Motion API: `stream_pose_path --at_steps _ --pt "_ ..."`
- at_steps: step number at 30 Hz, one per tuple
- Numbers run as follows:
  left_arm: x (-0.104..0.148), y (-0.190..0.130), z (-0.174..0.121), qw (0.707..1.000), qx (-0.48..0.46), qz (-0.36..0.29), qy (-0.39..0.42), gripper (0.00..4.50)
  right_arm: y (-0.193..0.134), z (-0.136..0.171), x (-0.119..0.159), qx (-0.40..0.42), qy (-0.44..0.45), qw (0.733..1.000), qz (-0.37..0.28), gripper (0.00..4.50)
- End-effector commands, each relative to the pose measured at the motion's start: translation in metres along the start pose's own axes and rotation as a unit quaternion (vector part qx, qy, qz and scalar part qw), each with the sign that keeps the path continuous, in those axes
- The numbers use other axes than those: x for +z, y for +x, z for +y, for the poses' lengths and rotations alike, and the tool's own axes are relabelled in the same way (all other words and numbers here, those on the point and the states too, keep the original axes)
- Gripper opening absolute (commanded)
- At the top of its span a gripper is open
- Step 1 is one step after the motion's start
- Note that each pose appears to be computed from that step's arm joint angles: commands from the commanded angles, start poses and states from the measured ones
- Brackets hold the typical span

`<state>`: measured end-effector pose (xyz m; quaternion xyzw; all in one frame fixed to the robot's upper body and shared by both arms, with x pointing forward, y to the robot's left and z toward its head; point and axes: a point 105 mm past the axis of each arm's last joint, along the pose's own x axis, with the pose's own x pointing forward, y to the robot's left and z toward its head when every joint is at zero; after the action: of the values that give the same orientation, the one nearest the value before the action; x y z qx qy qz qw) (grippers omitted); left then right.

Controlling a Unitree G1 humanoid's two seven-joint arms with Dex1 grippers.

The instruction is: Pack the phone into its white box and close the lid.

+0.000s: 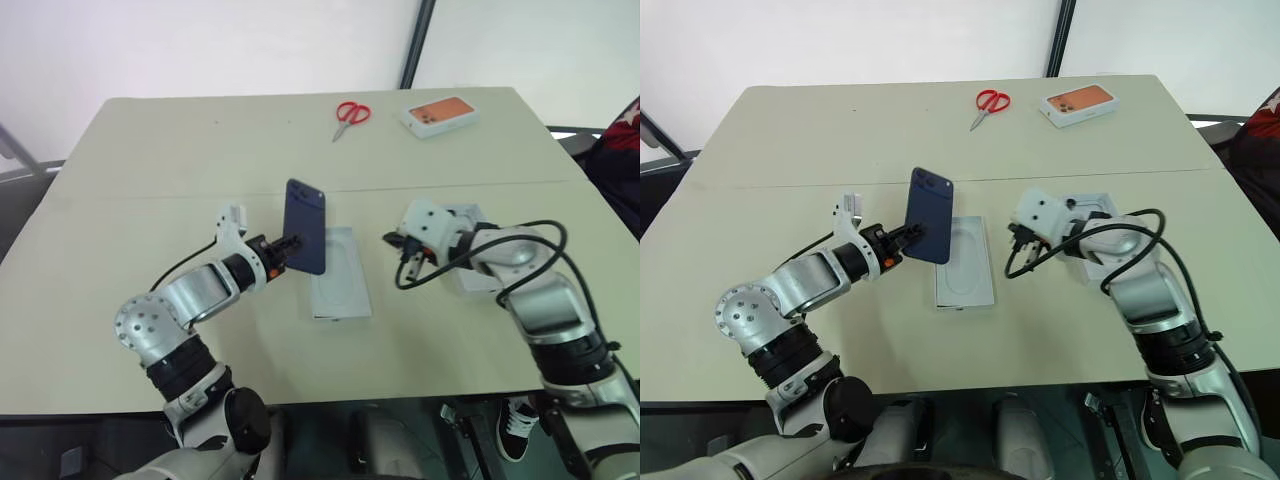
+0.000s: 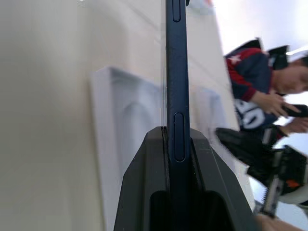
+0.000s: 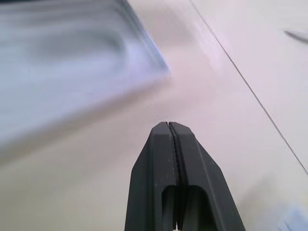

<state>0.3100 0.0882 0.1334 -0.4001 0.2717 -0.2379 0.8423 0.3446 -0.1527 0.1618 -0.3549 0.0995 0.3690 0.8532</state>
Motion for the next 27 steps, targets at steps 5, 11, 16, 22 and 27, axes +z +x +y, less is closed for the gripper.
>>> stream_pose_path --at_steps 5,11,16,22,27 --pt "-0.040 0.015 -0.048 0.991 -0.095 0.061 -0.068 0.04 -0.008 -0.010 0.000 -0.023 -0.011 1.000 -0.005 0.00" --pt "-0.048 0.007 -0.056 0.985 -0.095 0.105 -0.097 0.04 -0.007 -0.006 0.000 -0.019 -0.013 1.000 -0.004 0.00" --pt "-0.052 0.007 -0.055 0.986 -0.076 0.117 -0.091 0.04 -0.007 -0.009 0.001 -0.022 -0.015 1.000 -0.005 0.00" --pt "-0.039 0.004 -0.053 0.991 -0.063 0.087 -0.083 0.04 -0.007 -0.009 -0.001 -0.023 -0.017 1.000 -0.002 0.00" --pt "-0.039 0.005 -0.051 0.991 -0.058 0.085 -0.085 0.04 -0.007 -0.009 -0.001 -0.021 -0.018 1.000 -0.002 0.00"
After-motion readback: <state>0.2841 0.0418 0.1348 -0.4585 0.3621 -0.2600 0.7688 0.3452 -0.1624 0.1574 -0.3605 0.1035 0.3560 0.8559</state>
